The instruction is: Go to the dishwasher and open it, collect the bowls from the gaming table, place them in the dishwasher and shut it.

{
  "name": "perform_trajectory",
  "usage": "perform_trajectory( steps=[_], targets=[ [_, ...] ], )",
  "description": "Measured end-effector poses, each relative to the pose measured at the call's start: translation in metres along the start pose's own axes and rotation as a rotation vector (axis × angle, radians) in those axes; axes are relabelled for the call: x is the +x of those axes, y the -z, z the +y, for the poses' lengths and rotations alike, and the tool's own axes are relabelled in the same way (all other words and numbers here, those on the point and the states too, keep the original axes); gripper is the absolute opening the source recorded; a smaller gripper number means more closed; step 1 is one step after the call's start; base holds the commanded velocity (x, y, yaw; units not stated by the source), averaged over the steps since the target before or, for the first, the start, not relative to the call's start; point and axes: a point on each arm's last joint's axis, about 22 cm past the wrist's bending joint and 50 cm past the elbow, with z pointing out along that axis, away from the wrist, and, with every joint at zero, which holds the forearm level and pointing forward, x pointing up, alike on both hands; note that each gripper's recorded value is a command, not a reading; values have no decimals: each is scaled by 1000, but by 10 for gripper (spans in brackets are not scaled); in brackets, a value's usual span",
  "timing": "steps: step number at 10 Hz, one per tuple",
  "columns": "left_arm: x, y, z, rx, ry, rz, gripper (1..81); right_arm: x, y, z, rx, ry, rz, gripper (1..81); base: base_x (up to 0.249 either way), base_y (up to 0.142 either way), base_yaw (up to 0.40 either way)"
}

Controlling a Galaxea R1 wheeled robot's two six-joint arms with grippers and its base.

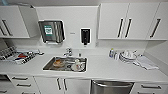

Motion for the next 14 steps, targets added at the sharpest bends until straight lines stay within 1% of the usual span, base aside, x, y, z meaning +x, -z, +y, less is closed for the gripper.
perform_trajectory(
  steps=[6,10,12,14],
  targets=[
    [-5,0,0,0,3,-5,811,0,-2,-4,5,-1,1,811,116,0,0],
    [-3,0,0,0,3,2,811,0,-2,-3,5,-1,1,811,108,0,0],
    [0,0,0,0,3,7,811,1,-2,-3,5,-2,10,811,0,0,0],
    [-1,0,0,1,3,7,811,0,-2,-4,6,-3,9,811,0,0,0]
  ],
)
